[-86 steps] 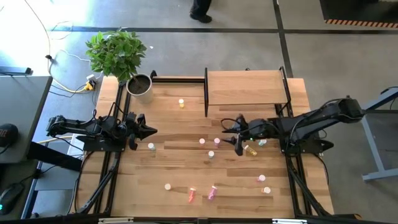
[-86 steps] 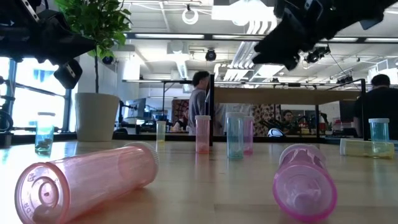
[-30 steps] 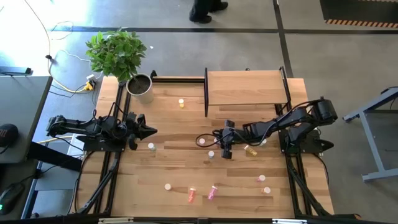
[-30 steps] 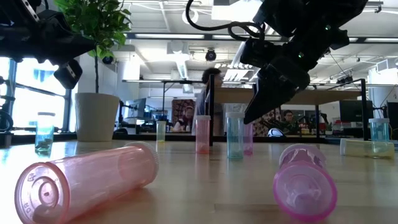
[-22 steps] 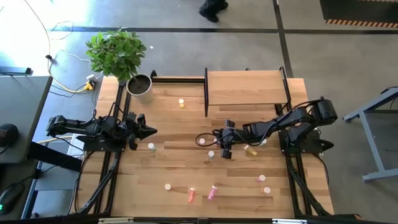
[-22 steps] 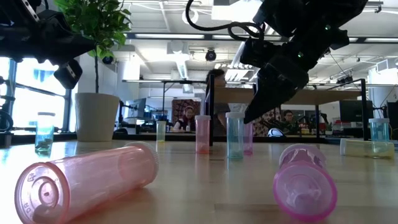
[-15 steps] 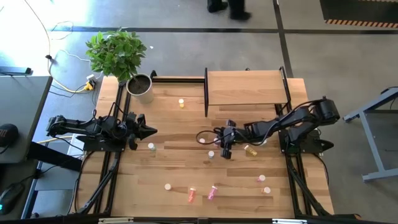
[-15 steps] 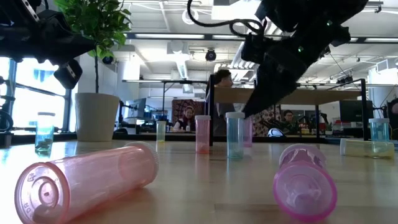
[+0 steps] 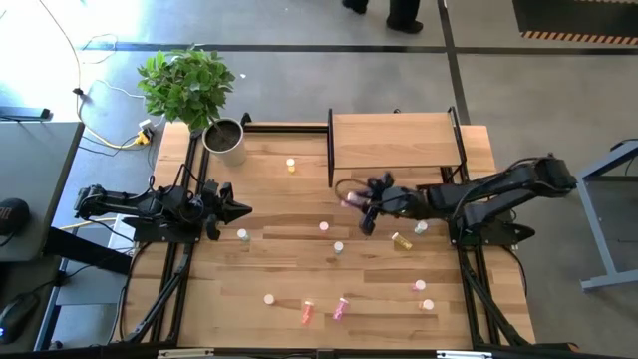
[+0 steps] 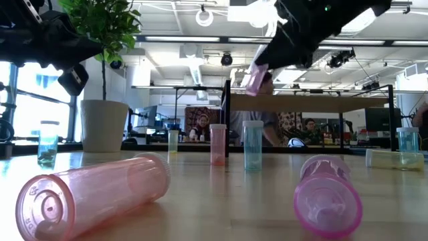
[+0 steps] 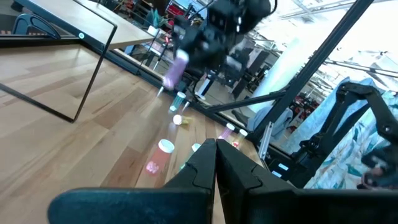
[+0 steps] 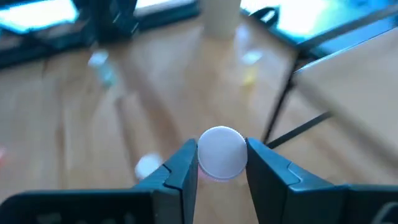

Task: Pick and place medicine bottles onto shelf by color
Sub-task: Put the top purple pill bottle on the shelf

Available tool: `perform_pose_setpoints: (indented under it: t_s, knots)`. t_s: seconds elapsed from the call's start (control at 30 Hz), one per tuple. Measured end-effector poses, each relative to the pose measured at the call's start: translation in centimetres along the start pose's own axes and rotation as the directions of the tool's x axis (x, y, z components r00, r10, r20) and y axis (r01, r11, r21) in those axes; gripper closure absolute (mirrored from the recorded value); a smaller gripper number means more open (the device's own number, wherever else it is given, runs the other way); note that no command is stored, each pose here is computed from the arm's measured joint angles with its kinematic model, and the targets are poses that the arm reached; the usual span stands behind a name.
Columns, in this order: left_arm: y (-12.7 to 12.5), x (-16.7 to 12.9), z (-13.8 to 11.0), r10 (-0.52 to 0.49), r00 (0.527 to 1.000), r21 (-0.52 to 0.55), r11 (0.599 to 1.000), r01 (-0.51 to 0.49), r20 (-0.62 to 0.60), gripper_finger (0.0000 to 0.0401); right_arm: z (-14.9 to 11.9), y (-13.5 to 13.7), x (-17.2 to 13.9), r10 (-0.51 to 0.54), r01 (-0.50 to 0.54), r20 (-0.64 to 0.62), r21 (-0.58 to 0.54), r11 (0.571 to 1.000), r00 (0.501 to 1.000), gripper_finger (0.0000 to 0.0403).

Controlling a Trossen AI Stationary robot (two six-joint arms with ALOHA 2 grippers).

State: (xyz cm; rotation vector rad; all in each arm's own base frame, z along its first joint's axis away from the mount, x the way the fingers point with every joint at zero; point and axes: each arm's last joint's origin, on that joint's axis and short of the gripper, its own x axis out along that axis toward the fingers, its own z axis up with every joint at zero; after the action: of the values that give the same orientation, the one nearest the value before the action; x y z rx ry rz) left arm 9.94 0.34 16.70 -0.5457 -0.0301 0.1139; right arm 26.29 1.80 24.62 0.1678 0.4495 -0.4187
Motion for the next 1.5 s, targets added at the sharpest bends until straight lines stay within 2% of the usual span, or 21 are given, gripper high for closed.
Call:
perform_pose_setpoints:
  t_s: [0.2, 0.5, 0.7, 0.87, 1.0, 1.13, 1.3, 1.4, 1.5]
  knots:
    - [0.0, 0.0, 0.0, 0.0, 1.0, 0.0, 1.0, 0.0, 0.0, 0.0401, 2.5, -2.6, -2.7, -0.145, 0.145, 0.15, 0.014, 0.989, 0.978, 0.0304]
    - [0.0, 0.0, 0.0, 0.0, 1.0, 0.0, 1.0, 0.0, 0.0, 0.0401, 4.9, -6.9, -5.9, -0.344, 0.349, 0.28, 0.034, 0.937, 0.896, 0.0304]
    - [0.0, 0.0, 0.0, 0.0, 1.0, 0.0, 1.0, 0.0, 0.0, 0.0401, 5.8, -9.8, -7.4, -0.458, 0.48, 0.316, 0.009, 0.877, 0.831, 0.0304]
    - [0.0, 0.0, 0.0, 0.0, 1.0, 0.0, 1.0, 0.0, 0.0, 0.0401, 6.2, -12.2, -8.5, -0.561, 0.593, 0.324, -0.001, 0.805, 0.762, 0.0304]
    - [0.0, 0.0, 0.0, 0.0, 1.0, 0.0, 1.0, 0.0, 0.0, 0.0401, 7.5, -14.1, -9.8, -0.636, 0.667, 0.27, -0.036, 0.744, 0.723, 0.0304]
    - [0.0, 0.0, 0.0, 0.0, 1.0, 0.0, 1.0, 0.0, 0.0, 0.0401, 9.3, -15.9, -11.4, -0.706, 0.719, 0.159, -0.041, 0.694, 0.69, 0.0304]
    - [0.0, 0.0, 0.0, 0.0, 1.0, 0.0, 1.0, 0.0, 0.0, 0.0401, 10.6, -17.5, -12.4, -0.731, 0.731, 0.04, 0.005, 0.682, 0.681, 0.0304]
    - [0.0, 0.0, 0.0, 0.0, 1.0, 0.0, 1.0, 0.0, 0.0, 0.0401, 10.0, -18.4, -11.7, -0.728, 0.73, -0.054, 0.038, 0.682, 0.683, 0.0304]
    - [0.0, 0.0, 0.0, 0.0, 1.0, 0.0, 1.0, 0.0, 0.0, 0.0401, 9.4, -19.2, -10.8, -0.731, 0.743, -0.137, 0.08, 0.665, 0.669, 0.0304]
